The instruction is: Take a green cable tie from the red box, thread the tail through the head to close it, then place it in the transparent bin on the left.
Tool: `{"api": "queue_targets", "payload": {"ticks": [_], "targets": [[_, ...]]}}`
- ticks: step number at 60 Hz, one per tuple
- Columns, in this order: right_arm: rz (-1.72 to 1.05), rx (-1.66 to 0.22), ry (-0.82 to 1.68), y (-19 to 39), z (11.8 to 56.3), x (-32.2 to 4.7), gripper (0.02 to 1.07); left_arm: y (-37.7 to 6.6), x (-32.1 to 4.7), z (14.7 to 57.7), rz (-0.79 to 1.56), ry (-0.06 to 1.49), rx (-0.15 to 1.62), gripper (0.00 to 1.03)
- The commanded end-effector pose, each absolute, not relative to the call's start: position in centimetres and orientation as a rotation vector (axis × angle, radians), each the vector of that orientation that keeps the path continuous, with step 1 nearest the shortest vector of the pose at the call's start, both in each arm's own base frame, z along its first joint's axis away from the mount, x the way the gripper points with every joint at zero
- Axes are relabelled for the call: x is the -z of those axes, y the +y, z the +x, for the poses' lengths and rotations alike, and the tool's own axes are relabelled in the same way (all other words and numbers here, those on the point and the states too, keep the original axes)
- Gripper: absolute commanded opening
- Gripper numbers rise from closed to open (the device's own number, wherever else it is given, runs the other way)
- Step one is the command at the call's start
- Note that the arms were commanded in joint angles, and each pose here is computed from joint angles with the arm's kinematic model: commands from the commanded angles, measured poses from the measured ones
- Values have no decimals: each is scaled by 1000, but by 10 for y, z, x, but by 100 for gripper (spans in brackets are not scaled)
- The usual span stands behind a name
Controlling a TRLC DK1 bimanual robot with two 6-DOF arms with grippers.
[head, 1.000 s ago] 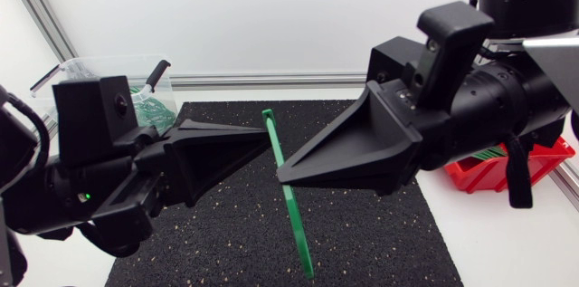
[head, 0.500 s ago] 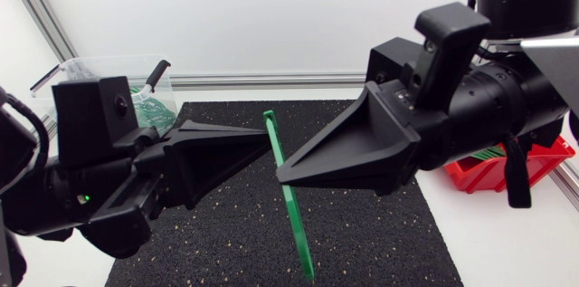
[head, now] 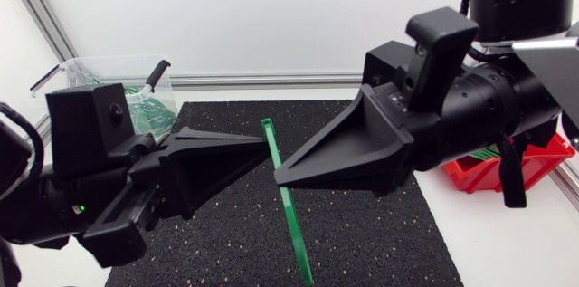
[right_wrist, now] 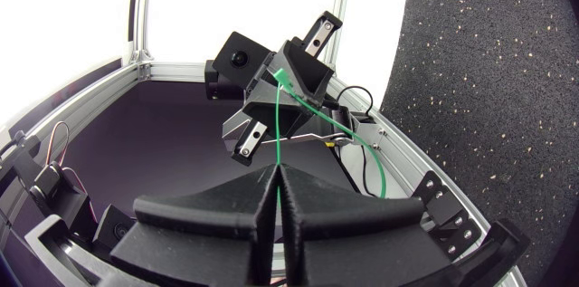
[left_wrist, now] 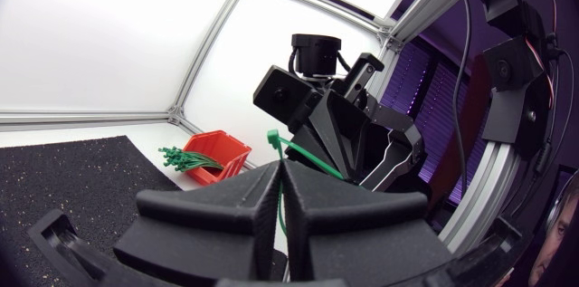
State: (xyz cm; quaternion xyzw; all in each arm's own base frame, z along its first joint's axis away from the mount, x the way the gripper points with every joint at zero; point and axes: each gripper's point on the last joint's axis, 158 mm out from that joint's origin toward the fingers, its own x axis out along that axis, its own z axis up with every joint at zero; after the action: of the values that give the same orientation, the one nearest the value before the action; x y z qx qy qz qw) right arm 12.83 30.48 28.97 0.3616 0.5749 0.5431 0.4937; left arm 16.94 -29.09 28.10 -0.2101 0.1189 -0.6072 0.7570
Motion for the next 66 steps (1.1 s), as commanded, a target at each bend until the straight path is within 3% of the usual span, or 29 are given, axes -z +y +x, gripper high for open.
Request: {"api": "queue_targets", "payload": {"ticks": [1,19,44,66], "targets": [[899,-1295,1415,307,133,-289,8,-293,-276,158,-422,239,1350,4],[907,-1271,1422,307,137,-287,8,-300,-270,139,-284,153,1345,4],[913,-1240,1461,305,132,-278,8,-287,-285,161,-268,78,1263,4],[920,-1228,1469,307,138,-275,8,-296,-273,150,-193,72,1306,4]]}}
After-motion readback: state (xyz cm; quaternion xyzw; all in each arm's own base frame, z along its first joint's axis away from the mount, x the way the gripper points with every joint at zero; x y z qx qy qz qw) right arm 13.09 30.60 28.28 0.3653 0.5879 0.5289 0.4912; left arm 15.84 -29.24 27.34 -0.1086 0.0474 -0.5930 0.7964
